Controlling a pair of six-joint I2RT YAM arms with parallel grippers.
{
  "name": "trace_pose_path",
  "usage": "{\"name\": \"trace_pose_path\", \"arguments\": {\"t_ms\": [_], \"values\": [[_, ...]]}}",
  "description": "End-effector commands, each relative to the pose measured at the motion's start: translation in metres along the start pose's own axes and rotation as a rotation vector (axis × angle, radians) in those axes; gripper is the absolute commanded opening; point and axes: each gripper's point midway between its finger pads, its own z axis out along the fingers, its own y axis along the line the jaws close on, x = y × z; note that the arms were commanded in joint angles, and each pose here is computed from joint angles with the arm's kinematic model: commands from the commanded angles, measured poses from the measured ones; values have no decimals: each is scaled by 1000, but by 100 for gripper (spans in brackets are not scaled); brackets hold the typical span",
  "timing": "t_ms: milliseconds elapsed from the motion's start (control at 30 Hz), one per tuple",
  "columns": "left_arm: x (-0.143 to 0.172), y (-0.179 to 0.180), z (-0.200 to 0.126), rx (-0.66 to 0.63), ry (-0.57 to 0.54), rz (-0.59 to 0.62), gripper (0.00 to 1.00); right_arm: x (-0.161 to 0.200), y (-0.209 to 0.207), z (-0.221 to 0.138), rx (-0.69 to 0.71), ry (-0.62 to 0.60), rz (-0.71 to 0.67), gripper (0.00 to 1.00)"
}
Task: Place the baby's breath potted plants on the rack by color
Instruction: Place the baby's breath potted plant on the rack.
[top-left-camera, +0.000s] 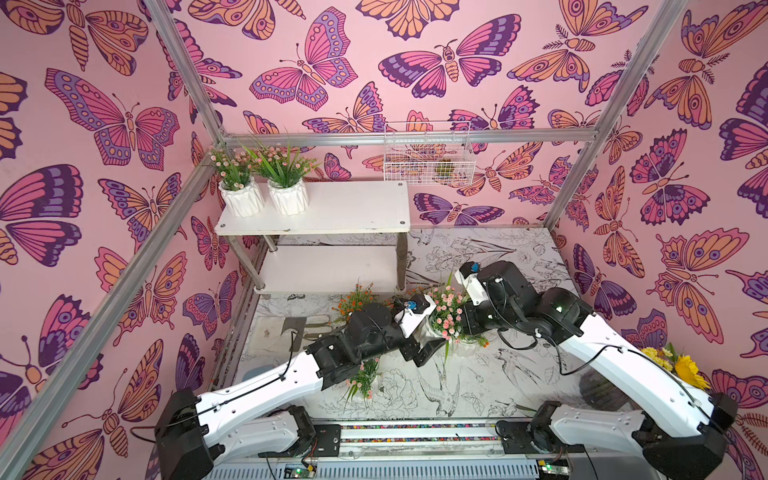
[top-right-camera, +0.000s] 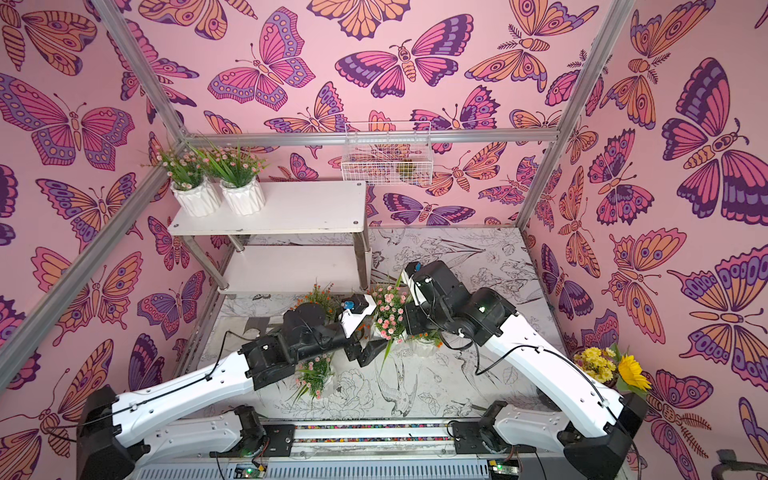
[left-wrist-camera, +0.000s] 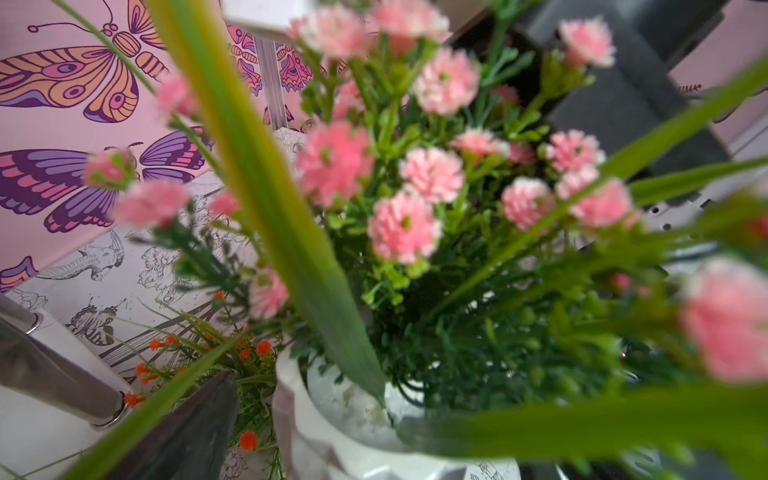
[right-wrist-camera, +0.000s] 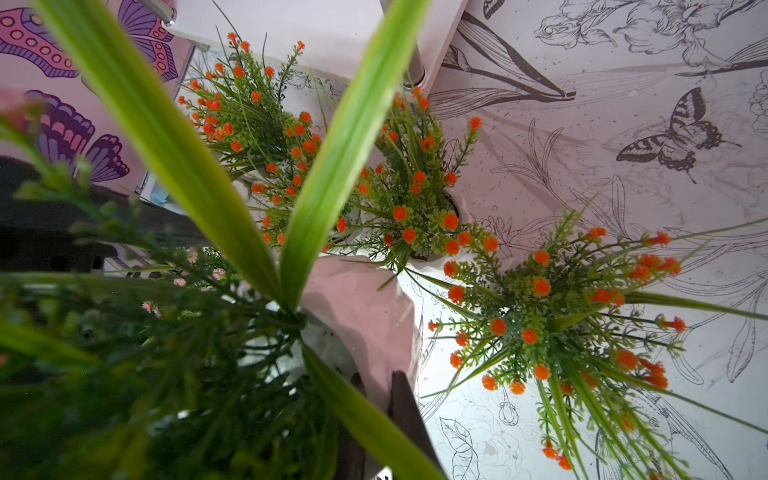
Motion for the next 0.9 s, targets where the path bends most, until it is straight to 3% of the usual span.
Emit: {"name": "trace_pose_path", "arguments": {"t_ms": [0,867], "values": [[-17,2,3,-17,-42,-11,100,-22,17,-11,-77,-84,-8,0],[-8,3,20,-8,0,-30,99,-23,25,-6,-120,-76,-13,0]]}}
